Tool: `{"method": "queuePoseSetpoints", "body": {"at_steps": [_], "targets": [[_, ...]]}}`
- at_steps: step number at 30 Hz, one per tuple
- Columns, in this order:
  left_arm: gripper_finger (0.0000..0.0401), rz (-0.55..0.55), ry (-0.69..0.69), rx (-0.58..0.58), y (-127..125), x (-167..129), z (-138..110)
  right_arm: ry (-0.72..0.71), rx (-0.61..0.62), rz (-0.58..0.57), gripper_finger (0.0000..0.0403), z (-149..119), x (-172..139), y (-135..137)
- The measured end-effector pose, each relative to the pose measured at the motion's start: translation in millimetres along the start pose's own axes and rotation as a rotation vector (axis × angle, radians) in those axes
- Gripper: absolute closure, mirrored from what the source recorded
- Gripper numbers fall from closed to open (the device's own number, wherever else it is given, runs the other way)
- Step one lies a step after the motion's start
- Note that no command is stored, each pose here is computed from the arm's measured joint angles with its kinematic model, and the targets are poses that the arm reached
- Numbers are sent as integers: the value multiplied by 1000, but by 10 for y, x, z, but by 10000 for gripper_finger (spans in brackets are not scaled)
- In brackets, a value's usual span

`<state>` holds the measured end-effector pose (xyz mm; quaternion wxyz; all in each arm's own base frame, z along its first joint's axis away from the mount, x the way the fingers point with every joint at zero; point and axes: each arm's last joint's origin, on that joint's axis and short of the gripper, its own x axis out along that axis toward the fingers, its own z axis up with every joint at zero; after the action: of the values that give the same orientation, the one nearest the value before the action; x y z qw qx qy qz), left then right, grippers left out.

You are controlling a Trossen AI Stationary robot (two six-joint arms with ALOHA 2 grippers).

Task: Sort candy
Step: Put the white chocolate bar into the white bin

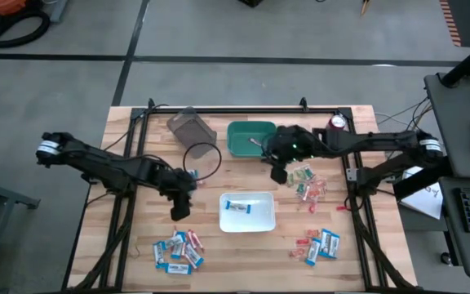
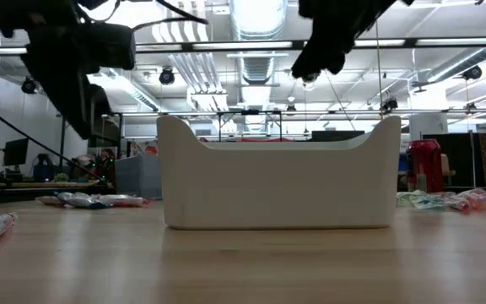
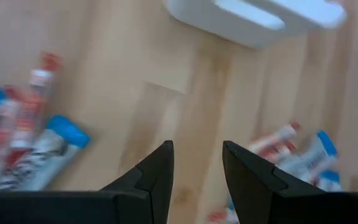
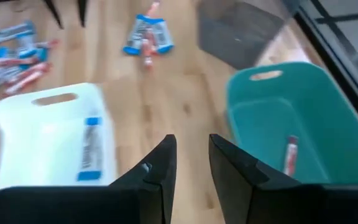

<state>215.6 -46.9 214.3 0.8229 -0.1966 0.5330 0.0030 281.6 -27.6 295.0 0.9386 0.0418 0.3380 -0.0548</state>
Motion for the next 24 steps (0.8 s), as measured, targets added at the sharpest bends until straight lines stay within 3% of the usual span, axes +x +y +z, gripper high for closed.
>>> {"method": "queuePoseSetpoints", "body": {"at_steps": [12,17,21,24], "targets": [[280,-10,130,-8,-6,231,-19,105,-56,121,302,-149,-112,465],[280,-136,240,-115,-82,280,-63,190,-50,140,303,-248,-140,576],[280,-165,313,-278,-157,297,-115,208,-33,147,303,-272,-152,622],[280,-171,362,-317,-267,310,-198,208,-33,151,305,-276,-155,640]]}}
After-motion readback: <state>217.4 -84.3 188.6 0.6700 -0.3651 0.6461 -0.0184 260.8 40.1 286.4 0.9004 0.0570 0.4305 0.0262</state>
